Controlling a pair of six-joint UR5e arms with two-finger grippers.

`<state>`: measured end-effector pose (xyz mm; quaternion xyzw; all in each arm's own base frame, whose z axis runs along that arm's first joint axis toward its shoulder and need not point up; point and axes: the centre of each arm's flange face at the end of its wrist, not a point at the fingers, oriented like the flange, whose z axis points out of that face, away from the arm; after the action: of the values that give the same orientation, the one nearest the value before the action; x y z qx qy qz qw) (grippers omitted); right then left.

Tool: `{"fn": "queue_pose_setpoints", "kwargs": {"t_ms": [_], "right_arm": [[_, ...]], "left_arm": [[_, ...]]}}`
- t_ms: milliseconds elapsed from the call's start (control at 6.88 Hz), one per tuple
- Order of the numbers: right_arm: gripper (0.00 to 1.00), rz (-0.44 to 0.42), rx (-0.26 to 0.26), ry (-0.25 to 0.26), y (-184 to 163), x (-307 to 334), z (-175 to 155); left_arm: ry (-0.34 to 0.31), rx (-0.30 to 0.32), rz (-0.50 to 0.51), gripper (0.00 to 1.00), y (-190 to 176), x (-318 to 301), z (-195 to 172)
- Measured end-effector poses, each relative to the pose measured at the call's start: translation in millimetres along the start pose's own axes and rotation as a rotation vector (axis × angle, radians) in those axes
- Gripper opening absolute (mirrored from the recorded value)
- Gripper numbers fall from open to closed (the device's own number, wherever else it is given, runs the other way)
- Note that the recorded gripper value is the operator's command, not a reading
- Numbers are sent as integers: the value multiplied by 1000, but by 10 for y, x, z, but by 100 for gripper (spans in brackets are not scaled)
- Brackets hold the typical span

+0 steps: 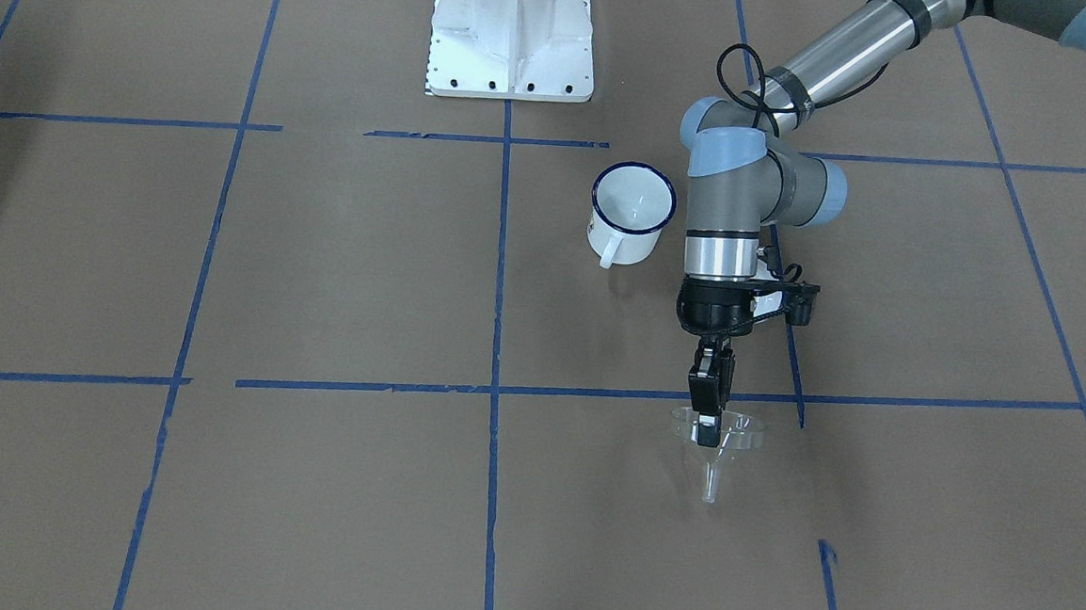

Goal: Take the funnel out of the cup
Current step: 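Carry the funnel farther from the robot and set it on the table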

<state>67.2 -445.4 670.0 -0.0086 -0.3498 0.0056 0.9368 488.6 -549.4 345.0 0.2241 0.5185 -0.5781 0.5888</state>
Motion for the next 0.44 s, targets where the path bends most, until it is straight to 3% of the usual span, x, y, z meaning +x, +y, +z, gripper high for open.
{"fn": "queue_pose_setpoints", "kwargs": {"t_ms": [145,291,436], "right_arm": [[100,0,0,0,0,0,0],[100,0,0,0,0,0,0],[100,0,0,0,0,0,0]], "left_arm": [[6,1,-3,30,-11,-27,24],[9,3,-4,99,-29,-27,37],[10,5,-1,100,-52,-23,46]]}}
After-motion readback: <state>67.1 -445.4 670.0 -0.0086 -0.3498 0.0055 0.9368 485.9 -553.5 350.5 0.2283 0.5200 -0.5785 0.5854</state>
